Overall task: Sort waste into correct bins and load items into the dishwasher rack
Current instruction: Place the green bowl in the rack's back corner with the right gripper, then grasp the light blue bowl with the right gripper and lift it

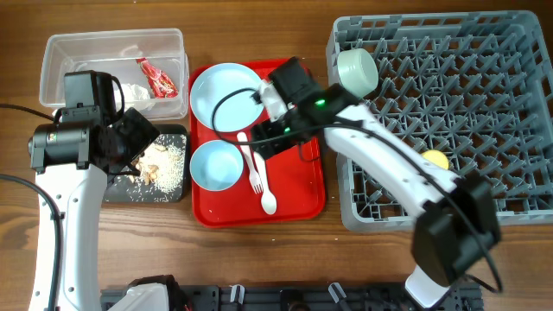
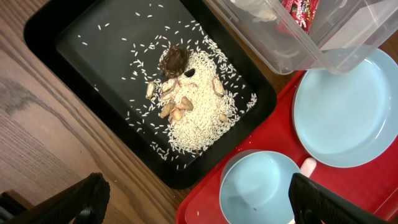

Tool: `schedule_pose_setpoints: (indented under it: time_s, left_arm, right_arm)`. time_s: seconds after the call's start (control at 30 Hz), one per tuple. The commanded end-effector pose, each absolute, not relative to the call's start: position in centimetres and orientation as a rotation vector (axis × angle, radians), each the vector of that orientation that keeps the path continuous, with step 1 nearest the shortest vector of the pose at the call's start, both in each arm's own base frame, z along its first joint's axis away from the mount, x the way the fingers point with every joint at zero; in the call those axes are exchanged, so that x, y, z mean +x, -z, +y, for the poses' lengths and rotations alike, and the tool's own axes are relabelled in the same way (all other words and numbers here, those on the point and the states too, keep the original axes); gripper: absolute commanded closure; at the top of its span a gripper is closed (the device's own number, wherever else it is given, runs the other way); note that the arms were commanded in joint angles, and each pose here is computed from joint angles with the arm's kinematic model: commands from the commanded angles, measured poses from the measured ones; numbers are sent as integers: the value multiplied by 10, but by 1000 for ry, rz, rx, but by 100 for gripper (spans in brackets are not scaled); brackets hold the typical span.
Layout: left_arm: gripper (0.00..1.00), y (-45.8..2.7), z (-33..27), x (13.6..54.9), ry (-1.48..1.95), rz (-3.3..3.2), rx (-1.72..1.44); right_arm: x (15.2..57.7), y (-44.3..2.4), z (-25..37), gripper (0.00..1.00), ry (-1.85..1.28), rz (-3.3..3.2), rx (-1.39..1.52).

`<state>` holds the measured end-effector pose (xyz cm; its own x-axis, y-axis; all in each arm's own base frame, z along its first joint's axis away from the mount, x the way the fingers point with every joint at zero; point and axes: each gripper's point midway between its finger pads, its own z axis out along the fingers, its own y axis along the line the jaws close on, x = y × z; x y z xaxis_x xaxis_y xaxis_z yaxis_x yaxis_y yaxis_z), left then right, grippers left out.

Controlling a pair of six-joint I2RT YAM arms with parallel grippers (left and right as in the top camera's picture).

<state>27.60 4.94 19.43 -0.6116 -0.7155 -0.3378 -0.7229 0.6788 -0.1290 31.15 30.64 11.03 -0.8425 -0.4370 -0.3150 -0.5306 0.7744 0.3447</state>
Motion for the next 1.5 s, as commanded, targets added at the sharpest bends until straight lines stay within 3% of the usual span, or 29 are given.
schedule_pose_setpoints:
  time_s: [0.0, 0.1, 0.23, 0.4, 0.57, 0.77, 1.0, 1.23, 1.47]
  left_arm:
    - [6, -198, 54, 276, -45, 2510, -1144]
    - [7, -198, 54, 276, -45, 2510, -1144]
    - [7, -198, 54, 277, -45, 2510, -1144]
    - [7, -198, 54, 277, -45, 2509, -1144]
    - [6, -198, 54, 277, -44, 2509, -1144]
    - [6, -198, 53, 277, -40, 2508, -1144]
    - [6, -198, 54, 278, -38, 2505, -1142]
    - [6, -198, 54, 279, -36, 2501, -1141]
    - [7, -200, 54, 282, -30, 2487, -1136]
  right_arm:
    - [300, -76, 328, 26, -636, 2828, -750]
    - [301, -54, 330, 27, -544, 2871, -686]
    - [301, -31, 338, 39, -525, 2903, -642]
    - [306, -26, 347, 73, -548, 2889, -593]
    - [320, -28, 342, 96, -485, 2861, -530]
    - [349, -62, 312, 96, -373, 2777, -424]
    - [403, -183, 229, 96, -233, 2470, -293]
    - [441, -285, 75, 96, 414, 2146, -106]
    - [453, -336, -30, 96, 1016, 1957, 8]
